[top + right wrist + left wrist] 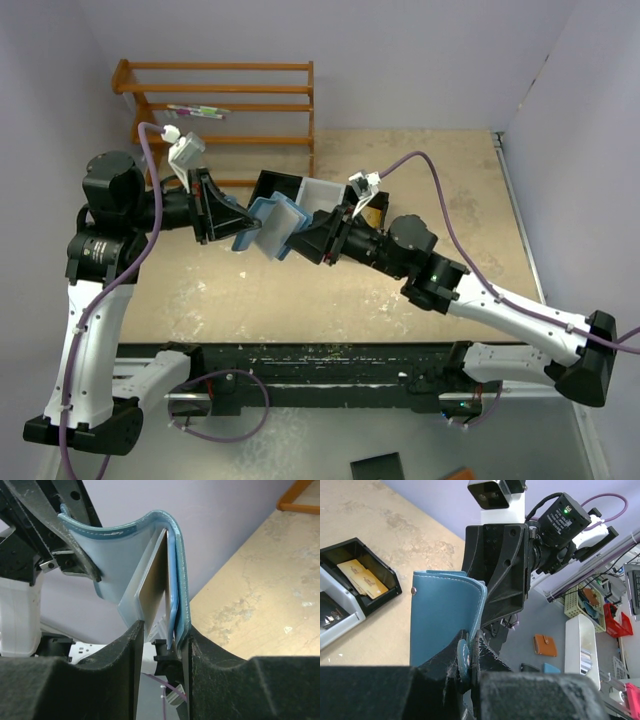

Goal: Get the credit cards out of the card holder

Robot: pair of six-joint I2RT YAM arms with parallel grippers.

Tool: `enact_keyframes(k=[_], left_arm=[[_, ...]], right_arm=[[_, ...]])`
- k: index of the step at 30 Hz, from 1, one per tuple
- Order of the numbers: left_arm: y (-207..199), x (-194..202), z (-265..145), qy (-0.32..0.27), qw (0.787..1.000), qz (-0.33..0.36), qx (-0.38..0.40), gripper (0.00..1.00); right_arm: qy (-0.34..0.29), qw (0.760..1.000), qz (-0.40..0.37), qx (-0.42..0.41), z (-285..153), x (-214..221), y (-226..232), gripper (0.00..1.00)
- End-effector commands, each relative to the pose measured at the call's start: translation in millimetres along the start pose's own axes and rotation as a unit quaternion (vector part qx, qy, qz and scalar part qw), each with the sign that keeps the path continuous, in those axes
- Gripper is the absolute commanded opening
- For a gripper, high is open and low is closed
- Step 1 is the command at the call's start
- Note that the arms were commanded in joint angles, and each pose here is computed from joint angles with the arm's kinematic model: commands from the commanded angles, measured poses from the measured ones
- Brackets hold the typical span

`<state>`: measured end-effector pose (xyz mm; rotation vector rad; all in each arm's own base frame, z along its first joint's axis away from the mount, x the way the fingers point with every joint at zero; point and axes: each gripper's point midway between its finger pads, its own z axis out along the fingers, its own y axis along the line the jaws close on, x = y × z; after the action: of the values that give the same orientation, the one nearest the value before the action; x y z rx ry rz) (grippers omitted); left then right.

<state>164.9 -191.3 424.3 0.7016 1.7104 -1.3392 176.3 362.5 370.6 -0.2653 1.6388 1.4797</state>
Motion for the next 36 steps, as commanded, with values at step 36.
enact_keyframes(k=[36], left_arm=[[-41.1, -12.7, -6.3, -0.004, 0.997, 0.007, 0.071, 0.0]], right_arm=[[-0.075, 0.975, 0.003, -0.21, -7.5, -21.0, 78.4, 0.52]])
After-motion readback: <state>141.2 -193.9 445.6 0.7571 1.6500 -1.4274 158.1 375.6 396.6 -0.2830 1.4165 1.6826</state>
